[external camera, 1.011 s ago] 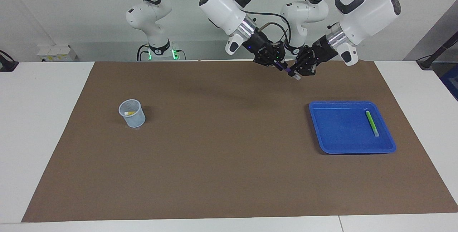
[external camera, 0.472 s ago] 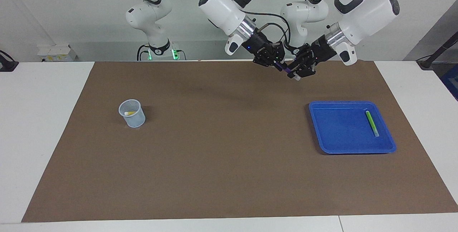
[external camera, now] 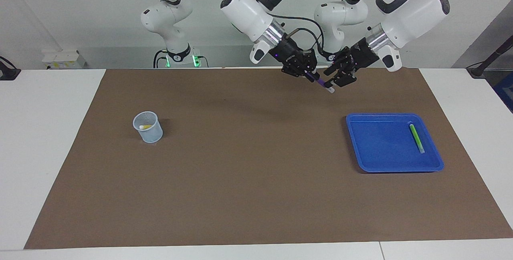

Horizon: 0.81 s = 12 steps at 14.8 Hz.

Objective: Transfer and insert pens with both arms
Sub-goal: 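Open the left gripper while the right gripper pulls the pen away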

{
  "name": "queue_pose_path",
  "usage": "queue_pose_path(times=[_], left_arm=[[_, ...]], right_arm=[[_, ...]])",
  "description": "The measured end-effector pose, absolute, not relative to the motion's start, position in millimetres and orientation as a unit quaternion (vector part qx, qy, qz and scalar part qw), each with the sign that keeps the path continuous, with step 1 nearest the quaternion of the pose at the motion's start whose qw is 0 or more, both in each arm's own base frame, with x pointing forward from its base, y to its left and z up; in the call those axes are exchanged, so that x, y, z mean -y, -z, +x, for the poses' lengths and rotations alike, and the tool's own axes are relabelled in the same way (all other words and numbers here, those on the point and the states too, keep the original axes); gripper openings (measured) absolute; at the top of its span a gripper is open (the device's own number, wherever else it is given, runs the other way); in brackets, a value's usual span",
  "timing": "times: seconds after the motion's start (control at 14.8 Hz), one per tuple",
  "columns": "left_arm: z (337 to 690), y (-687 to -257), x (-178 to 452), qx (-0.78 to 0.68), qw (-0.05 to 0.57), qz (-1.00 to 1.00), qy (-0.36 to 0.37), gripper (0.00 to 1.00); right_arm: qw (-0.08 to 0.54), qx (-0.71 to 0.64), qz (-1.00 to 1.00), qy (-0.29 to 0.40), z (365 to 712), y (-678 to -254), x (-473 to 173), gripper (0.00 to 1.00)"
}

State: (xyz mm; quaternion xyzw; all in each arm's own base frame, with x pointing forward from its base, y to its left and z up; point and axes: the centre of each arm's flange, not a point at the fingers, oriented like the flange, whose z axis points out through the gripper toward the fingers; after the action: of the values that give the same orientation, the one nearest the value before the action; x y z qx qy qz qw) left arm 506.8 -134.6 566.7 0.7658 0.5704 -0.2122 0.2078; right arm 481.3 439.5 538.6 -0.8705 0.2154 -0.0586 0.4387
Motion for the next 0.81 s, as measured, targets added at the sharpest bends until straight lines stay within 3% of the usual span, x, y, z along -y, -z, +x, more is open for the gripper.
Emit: queue_pose_path(times=[0.47,0.81], left_arm=[[510.1,-558.9,71.3,-0.470,0.204,0.843,0.164,0.60],[504.0,-546.6,16.6,-0.319,0.163,0.928,0.104,0.60]], right_arm=[[0.407,-0.193,-0.892,0.047,505.2,-524.2,-408.2,0.18],[0.265,-0.089,-0.960,0.023,546.5,-499.3,-313.8,0.18]])
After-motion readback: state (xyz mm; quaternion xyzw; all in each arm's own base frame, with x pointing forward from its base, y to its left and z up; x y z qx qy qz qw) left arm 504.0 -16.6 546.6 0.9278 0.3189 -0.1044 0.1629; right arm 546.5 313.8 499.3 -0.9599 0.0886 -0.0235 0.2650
